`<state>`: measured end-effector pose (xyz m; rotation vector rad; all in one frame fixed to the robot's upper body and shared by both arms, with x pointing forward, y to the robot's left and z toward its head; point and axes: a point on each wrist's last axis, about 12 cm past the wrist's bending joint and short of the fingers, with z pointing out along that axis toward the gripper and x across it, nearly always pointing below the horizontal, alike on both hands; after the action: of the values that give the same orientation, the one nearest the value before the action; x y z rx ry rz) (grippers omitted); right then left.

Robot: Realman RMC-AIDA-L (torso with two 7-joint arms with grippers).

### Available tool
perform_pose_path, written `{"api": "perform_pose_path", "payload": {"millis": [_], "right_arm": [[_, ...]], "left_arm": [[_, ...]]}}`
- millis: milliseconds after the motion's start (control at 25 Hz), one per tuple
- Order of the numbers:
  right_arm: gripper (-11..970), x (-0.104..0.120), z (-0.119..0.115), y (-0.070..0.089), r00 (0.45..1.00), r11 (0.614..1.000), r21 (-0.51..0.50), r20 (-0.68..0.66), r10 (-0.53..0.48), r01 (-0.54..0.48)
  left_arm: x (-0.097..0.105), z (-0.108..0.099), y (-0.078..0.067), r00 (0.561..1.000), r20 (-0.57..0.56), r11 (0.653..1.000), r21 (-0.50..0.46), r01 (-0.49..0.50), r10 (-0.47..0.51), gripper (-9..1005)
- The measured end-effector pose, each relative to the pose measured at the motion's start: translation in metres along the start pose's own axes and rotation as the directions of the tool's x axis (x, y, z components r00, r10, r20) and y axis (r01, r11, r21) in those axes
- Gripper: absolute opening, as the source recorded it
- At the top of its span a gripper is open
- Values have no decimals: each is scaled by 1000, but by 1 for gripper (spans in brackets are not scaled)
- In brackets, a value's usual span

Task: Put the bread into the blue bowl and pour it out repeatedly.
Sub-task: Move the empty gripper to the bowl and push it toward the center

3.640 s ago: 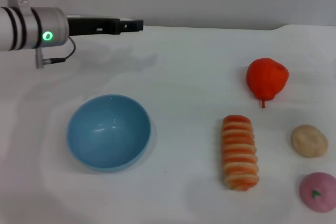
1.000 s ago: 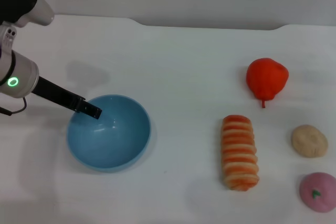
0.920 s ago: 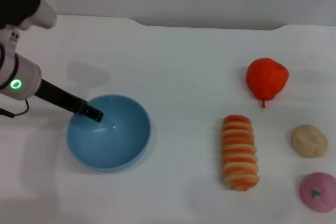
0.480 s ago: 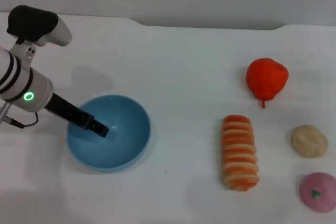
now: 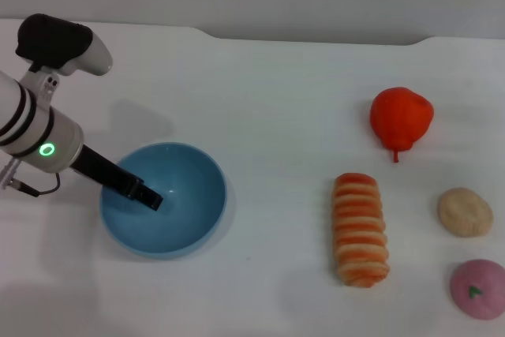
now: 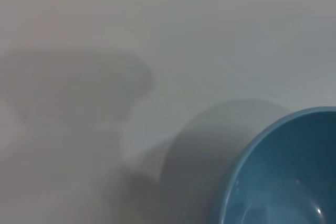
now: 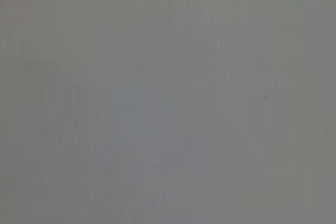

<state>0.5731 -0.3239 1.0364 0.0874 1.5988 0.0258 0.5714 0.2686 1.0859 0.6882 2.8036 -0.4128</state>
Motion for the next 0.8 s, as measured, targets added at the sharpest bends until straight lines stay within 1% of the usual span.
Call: {"api": "perform_pose_path", "payload": {"millis": [160, 560, 720, 800], "right_arm": [[502, 0, 0, 0, 1000, 1000, 0, 0, 0, 0], [504, -1, 1, 0, 1000, 1000, 2, 4, 6, -6], [504, -5, 4, -2, 998, 998, 39, 26, 52, -53], [504, -6, 6, -2, 995, 994, 48, 26, 98, -99]], "left_arm": [[1, 2, -1, 1000, -17, 1000, -10, -17, 17, 799], [-6, 3, -4, 1000, -18, 1000, -17, -19, 18, 381], [-10, 1, -4, 1000, -9, 1000, -19, 13, -13, 207], [-14, 0, -6, 1000, -8, 1000, -18, 16, -16, 117]]}}
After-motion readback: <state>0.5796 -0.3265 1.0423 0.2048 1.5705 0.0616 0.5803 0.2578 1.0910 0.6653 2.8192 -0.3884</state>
